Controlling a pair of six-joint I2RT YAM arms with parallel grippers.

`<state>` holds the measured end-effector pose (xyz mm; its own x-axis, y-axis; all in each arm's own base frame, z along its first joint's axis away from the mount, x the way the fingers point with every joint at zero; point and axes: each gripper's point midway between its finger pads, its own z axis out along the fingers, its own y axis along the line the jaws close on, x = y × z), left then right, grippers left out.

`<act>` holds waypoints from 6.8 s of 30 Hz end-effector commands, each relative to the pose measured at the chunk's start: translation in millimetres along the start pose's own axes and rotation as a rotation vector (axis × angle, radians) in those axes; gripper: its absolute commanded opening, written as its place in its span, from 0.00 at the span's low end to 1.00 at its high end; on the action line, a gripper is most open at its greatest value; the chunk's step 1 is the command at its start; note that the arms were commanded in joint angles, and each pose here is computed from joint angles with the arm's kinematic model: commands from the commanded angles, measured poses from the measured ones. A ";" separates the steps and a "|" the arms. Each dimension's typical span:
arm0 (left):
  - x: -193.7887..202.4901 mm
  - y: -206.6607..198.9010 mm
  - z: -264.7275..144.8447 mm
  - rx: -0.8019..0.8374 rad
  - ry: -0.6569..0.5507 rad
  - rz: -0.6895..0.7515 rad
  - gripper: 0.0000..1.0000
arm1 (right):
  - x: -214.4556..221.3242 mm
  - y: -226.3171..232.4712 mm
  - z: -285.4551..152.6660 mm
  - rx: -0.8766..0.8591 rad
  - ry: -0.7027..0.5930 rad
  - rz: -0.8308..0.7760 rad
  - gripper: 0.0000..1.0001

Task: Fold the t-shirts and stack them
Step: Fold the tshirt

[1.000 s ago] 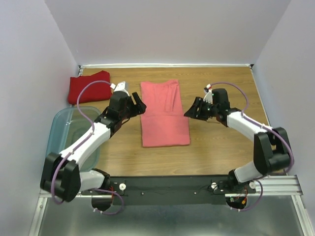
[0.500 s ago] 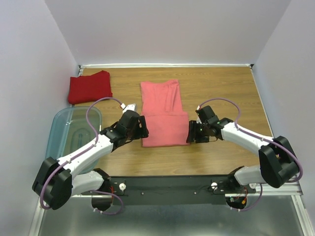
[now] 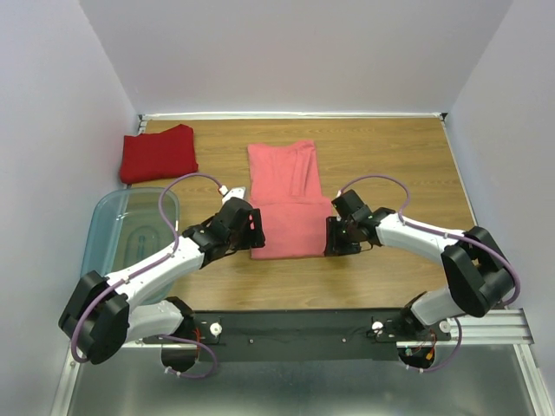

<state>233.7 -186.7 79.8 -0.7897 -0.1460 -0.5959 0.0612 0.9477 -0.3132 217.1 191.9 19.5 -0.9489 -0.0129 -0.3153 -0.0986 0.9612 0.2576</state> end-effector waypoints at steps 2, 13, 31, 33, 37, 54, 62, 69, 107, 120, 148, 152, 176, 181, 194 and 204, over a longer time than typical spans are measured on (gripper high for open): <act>0.4 3.1 0.3 -0.032 -0.004 0.002 0.81 | 8.9 -15.6 11.9 0.097 0.011 -0.004 0.54; 8.1 7.7 0.6 -0.051 0.018 0.004 0.81 | 17.7 -31.9 19.3 0.168 0.026 -0.026 0.42; 29.6 14.9 13.2 -0.136 0.110 0.010 0.81 | 32.9 -36.0 24.7 0.196 0.055 -0.106 0.00; 32.1 16.5 16.5 -0.156 0.127 0.014 0.81 | 32.9 -34.8 25.5 0.188 0.053 -0.113 0.00; 34.8 12.4 19.8 -0.176 0.152 0.038 0.71 | 34.4 -33.3 25.8 0.177 0.051 -0.121 0.00; 64.8 22.9 36.7 -0.281 0.247 0.101 0.55 | 32.9 -28.9 25.6 0.144 0.037 -0.130 0.01; 77.5 22.8 36.8 -0.284 0.281 0.114 0.21 | 31.2 -26.3 21.3 0.129 0.022 -0.125 0.00; 82.9 9.1 20.2 -0.246 0.297 0.130 0.00 | 45.1 -15.2 0.4 0.073 0.068 -0.139 0.00; -35.7 -57.0 -64.6 0.123 0.010 0.070 0.00 | -23.1 9.2 -153.8 0.222 -0.165 -0.209 0.00; -106.4 -38.2 -12.1 0.086 -0.032 0.113 0.00 | -95.7 -3.6 -120.3 0.063 -0.140 -0.145 0.00; -176.8 -10.2 142.0 -0.001 -0.040 0.065 0.55 | -169.4 -70.2 -8.2 -0.042 -0.094 0.087 0.37; -192.5 -14.3 110.6 0.003 -0.125 0.038 0.72 | -186.8 -60.8 -42.0 -0.050 -0.226 0.049 0.47; -173.1 -74.4 176.5 0.303 -0.107 0.022 0.21 | -196.7 9.5 7.2 -0.790 -0.289 0.093 0.29; -168.8 -41.9 218.4 0.267 -0.062 -0.055 0.17 | -215.9 -28.4 36.5 -0.823 -0.314 0.259 0.29; -193.4 -51.0 163.7 0.375 -0.147 -0.132 0.40 | -230.2 -16.8 -22.6 -0.908 -0.359 0.275 0.41; -140.0 -77.7 77.1 0.446 -0.168 -0.081 0.38 | -147.9 53.2 -56.0 -1.010 -0.219 0.136 0.42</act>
<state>425.9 -251.4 161.7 -0.6368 -0.3395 -0.6923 0.2969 0.7206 -0.6265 373.3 212.4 152.6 -0.8516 0.3080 -0.4241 -0.3368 0.2984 0.8930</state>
